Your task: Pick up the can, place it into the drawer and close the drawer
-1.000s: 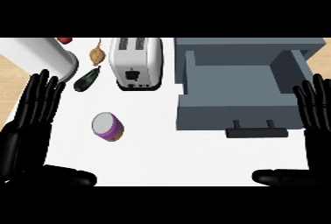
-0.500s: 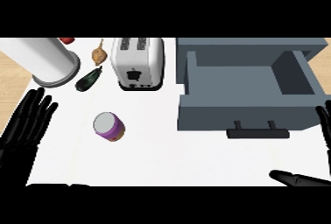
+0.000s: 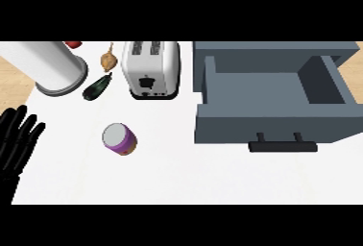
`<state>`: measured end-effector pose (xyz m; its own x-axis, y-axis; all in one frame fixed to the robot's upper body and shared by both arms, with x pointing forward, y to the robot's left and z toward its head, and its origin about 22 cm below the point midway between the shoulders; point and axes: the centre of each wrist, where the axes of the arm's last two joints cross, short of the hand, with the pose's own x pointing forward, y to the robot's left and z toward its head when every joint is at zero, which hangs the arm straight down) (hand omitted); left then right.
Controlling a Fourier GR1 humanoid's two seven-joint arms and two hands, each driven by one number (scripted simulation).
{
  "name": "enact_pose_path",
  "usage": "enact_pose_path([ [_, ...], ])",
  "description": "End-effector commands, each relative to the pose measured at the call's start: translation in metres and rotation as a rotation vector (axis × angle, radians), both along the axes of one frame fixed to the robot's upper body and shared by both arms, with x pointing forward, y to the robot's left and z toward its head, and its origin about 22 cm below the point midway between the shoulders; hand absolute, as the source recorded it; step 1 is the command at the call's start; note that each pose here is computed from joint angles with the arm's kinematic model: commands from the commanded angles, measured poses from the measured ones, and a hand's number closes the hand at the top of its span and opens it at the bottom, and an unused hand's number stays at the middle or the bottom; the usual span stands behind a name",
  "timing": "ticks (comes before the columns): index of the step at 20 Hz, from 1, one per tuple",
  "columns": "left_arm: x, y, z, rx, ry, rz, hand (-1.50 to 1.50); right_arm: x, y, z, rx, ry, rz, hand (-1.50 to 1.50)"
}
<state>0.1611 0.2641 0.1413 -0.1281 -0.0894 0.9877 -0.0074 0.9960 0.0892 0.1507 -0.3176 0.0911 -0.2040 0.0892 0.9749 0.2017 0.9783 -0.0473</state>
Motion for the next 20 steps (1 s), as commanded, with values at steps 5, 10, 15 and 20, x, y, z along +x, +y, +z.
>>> enact_pose_path([
  [5,-0.004,0.002,0.012,-0.164,0.059,0.024,-1.5,-0.026,-0.016,-0.002,0.021,-0.015,0.013,-1.5],
  [10,0.005,-0.004,-0.007,-0.239,0.1,0.037,-1.5,-0.034,-0.044,-0.001,0.001,-0.009,0.008,-1.5],
  [15,0.025,0.001,-0.014,-0.287,0.122,0.01,-1.5,-0.033,-0.028,0.0,-0.001,-0.004,0.006,-1.5],
  [20,0.042,-0.006,-0.007,-0.281,0.14,0.02,-1.5,-0.047,-0.046,0.005,0.001,0.004,0.024,-1.5],
])
